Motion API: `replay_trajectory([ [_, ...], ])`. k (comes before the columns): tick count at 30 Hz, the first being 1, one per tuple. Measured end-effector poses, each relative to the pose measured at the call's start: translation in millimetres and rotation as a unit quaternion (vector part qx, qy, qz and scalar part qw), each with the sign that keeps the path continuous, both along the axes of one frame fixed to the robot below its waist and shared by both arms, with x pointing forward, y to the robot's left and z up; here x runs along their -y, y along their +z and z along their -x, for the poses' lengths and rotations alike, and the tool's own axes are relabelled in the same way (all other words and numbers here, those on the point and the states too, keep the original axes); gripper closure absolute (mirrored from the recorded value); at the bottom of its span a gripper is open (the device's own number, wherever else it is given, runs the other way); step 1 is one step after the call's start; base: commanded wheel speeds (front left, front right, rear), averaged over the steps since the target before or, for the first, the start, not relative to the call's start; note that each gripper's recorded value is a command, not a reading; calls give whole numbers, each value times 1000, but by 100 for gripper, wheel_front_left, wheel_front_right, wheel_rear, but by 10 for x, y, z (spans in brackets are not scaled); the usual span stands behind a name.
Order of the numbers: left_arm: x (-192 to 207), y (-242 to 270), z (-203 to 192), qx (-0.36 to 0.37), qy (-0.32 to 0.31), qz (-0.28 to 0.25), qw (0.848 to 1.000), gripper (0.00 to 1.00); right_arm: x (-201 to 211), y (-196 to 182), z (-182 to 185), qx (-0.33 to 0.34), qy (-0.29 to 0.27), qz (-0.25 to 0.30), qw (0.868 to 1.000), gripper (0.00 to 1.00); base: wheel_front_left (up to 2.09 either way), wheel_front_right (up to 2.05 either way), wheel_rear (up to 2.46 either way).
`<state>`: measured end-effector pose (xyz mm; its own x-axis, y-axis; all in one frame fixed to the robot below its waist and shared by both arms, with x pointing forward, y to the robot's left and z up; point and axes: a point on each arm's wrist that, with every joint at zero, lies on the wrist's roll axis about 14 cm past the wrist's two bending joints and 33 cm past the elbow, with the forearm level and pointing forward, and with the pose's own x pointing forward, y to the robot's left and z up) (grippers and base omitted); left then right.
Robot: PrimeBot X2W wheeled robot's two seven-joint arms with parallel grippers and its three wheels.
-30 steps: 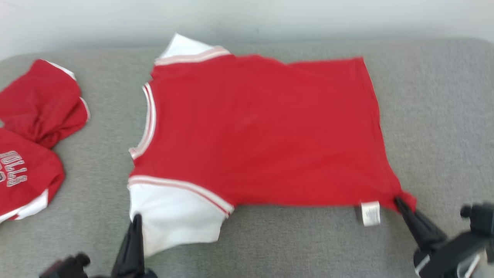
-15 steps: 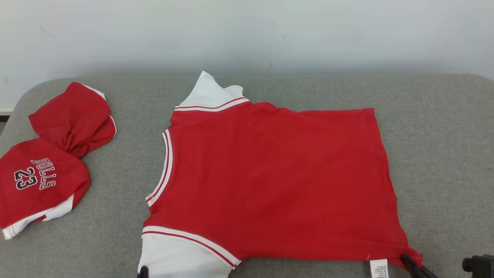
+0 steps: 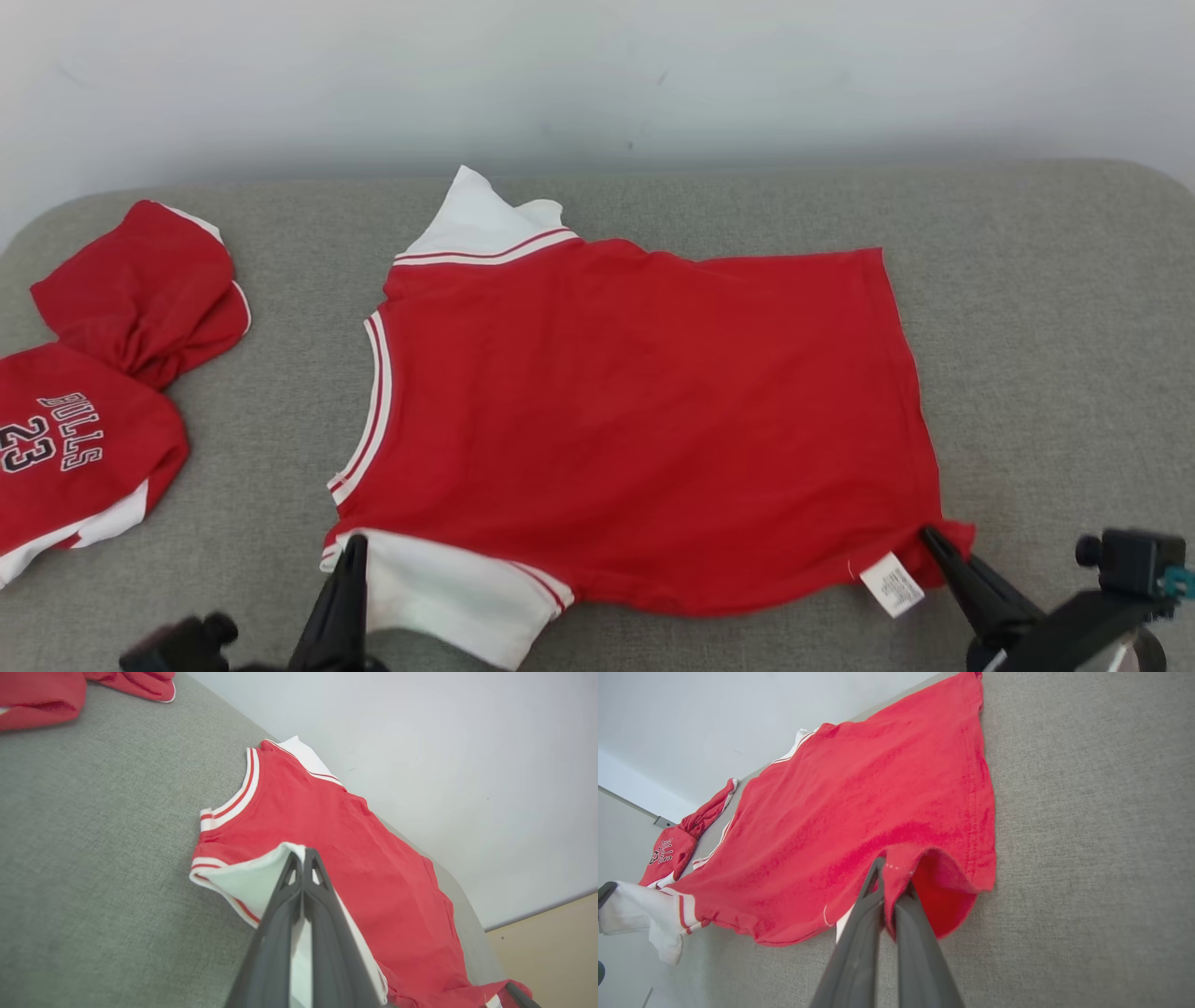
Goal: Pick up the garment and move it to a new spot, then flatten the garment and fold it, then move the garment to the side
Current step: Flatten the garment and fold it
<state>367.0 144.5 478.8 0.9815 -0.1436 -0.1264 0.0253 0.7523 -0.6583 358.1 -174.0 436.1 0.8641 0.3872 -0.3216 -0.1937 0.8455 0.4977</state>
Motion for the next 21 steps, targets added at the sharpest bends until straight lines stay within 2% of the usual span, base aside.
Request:
replay_trajectory([
  [10,-54,23,-653,8,-9,-15,1000,100,62,-42,-410,-19,-23,0,1000,100,0,0,0],
  [20,-17,-256,-1002,-22,-22,-36,999,100,87,-135,-663,-26,-38,7,999,100,0,0,0],
  [21,-6,-280,-1020,-24,-24,-40,999,100,84,-145,-676,-24,-37,12,999,45,0,0,0],
])
